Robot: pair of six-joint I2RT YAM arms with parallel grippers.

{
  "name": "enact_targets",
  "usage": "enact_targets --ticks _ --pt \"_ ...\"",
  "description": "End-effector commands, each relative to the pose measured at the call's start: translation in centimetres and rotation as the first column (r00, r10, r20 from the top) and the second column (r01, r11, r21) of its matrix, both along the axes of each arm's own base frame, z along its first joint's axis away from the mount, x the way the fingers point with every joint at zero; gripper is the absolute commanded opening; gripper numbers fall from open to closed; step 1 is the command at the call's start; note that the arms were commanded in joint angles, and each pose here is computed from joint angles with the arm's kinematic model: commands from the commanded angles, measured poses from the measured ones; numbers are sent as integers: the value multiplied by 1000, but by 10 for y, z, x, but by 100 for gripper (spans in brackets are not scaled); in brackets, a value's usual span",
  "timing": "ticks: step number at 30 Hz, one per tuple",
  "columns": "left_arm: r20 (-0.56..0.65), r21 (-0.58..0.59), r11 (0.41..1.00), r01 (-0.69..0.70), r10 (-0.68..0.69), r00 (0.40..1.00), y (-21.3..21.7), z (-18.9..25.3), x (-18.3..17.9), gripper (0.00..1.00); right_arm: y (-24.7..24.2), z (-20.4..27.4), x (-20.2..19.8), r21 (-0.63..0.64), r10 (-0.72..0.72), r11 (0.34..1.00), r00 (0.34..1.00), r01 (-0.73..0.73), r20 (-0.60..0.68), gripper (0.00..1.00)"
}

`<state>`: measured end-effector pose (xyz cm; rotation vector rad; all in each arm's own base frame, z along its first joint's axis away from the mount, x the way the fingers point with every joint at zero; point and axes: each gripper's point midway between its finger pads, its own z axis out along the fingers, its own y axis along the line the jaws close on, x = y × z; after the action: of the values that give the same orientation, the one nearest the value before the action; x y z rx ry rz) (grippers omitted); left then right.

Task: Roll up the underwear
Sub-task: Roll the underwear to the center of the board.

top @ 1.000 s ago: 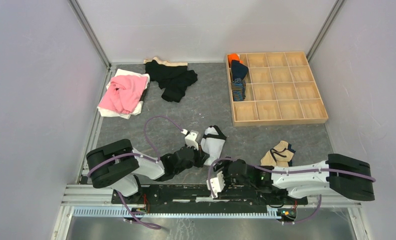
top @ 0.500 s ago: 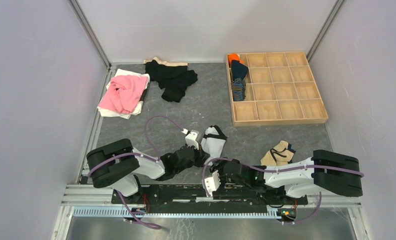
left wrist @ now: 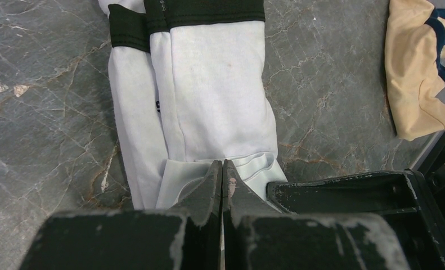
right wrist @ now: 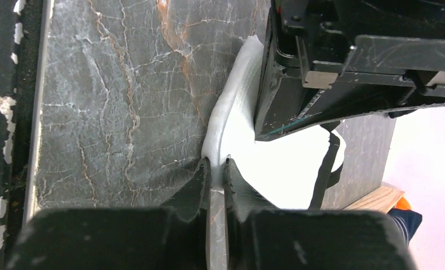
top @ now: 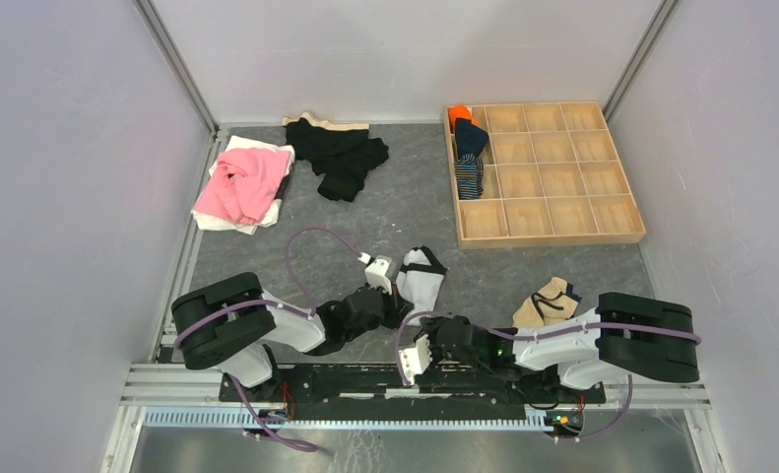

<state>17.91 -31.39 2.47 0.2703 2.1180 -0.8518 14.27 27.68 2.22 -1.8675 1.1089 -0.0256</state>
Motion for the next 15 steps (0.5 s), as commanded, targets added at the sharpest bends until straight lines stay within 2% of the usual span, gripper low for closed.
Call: enact_targets --ticks 1,2,8,15 --pt "-119 156 988 6 13 993 35 -43 -20 2 -14 -10 3 -19 -58 998 998 57 -28 4" --pt "-115 132 991 1 14 993 33 -37 -19 2 -13 -8 2 1 -62 998 997 62 -46 0" --pt "-40 58 997 -52 54 998 32 13 -7 2 -1 8 -9 166 -55 982 978 89 -201 0" --pt "52 17 991 -135 134 990 51 62 4 2 12 16 -33 298 33 949 908 102 -418 0"
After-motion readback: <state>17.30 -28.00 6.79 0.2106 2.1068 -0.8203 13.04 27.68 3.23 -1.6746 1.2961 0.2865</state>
